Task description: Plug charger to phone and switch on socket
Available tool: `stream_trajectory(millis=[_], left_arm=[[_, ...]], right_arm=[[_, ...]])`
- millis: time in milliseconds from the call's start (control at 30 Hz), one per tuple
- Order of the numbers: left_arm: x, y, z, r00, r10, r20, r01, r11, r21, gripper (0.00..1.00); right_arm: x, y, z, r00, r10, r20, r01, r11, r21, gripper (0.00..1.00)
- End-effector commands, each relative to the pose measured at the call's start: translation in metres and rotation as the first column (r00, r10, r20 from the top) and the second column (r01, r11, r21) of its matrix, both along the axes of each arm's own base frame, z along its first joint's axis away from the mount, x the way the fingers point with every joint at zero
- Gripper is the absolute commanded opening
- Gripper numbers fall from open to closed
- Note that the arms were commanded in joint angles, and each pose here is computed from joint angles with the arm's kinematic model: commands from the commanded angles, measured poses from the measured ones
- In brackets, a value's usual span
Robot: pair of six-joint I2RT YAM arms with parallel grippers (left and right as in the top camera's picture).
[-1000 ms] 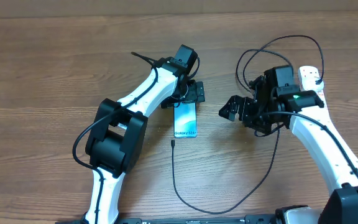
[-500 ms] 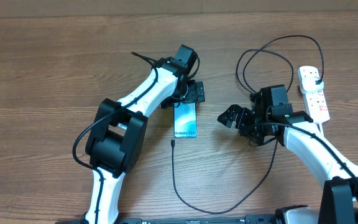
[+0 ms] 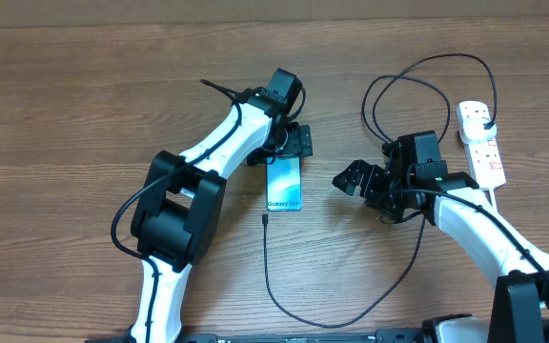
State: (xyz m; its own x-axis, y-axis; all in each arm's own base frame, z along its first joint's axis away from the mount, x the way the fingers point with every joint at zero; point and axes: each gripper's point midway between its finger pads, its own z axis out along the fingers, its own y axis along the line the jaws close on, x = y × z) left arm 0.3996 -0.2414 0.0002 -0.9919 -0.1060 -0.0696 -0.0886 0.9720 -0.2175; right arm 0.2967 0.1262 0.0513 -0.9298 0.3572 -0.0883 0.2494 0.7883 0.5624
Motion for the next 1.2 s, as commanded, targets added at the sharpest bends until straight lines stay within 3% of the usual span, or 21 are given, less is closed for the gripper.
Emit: stream_trajectory(millis=[0,167,667,1167], left_arm=[[-0.063,0.026,-0.096,0.964,0.011,-0.266,0.02,0.993,0.112,0.95],[-0.063,0.026,-0.096,0.964,0.011,-0.266,0.02,0.994,0.112,1.0],[-0.063,0.025,-0.096,0.965,0.01,-0.263,0.02,0.994,0.112,1.0],[-0.092,0.032,-0.091,0.932,0.01,-0.363,0.051,0.986,0.157,0.96]], right_arm=[[-0.003,0.003,-0.002,1.0,0.001,-0.009,-0.001,1.0,0.011,1.0],[-0.004,0.006,-0.001,1.0,0.009,-0.011,-0.009,1.0,0.018,1.0],[-0.006,0.046,0.001,0.987,0.139,0.085,-0.136,0.99,-0.047,1.0],[-0.007,0.049,0.001,0.984,0.15,0.095,-0.145,0.988,-0.06,1.0]])
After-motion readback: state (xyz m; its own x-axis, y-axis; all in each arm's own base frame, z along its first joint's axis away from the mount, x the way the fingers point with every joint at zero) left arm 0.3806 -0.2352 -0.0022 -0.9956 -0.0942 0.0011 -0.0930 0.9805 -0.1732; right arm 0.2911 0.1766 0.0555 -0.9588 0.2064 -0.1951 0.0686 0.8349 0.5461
